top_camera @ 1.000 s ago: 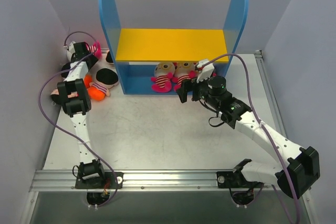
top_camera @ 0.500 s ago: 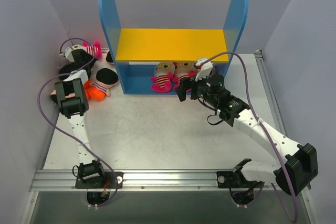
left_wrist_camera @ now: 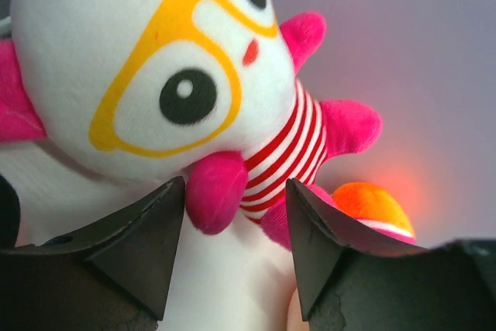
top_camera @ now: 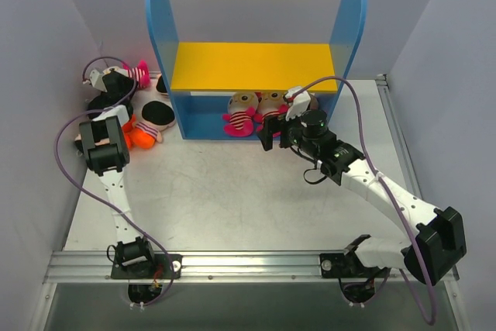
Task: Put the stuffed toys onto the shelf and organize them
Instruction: Grab a stuffed toy with the left arm
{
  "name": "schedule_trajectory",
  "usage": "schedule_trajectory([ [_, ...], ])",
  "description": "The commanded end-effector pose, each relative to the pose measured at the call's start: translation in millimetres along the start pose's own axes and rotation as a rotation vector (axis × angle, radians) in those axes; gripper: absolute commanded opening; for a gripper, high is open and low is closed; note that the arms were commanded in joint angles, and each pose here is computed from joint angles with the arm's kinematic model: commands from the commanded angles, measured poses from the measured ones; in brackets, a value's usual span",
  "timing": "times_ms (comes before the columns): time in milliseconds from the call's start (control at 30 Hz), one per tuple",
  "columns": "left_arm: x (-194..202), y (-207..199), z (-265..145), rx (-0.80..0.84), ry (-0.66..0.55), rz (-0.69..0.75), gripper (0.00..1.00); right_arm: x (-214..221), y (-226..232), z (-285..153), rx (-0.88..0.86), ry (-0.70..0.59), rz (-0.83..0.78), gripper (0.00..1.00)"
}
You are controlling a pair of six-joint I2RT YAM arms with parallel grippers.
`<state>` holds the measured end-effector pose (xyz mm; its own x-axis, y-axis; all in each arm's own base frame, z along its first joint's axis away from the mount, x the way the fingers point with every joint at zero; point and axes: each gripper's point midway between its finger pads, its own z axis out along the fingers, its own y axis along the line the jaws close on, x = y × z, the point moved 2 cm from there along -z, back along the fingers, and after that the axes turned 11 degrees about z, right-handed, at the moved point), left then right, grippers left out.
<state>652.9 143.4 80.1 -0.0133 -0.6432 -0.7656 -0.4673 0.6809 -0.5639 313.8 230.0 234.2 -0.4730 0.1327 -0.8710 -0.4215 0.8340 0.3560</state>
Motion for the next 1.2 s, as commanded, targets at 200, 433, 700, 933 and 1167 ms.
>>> schedule_trajectory([
  [200, -36, -16, 13, 0.053, -0.08, -0.051, 0.37, -23, 9, 3, -0.031, -0.058, -0.01, 0.94],
  [433, -27, -12, 14, 0.051, -0.044, -0.061, 0.25, -25, 11, 3, -0.043, -0.056, -0.007, 0.94],
  [700, -19, -4, 21, 0.052, -0.008, -0.084, 0.56, -25, 11, 3, -0.04, -0.055, -0.005, 0.94],
  [933, -17, -5, 28, 0.073, -0.011, -0.09, 0.54, -21, 10, 7, -0.035, -0.039, -0.002, 0.94],
  [1167, -21, -13, 21, 0.11, -0.019, -0.084, 0.03, -22, 11, 6, -0.039, -0.044, -0.002, 0.93],
])
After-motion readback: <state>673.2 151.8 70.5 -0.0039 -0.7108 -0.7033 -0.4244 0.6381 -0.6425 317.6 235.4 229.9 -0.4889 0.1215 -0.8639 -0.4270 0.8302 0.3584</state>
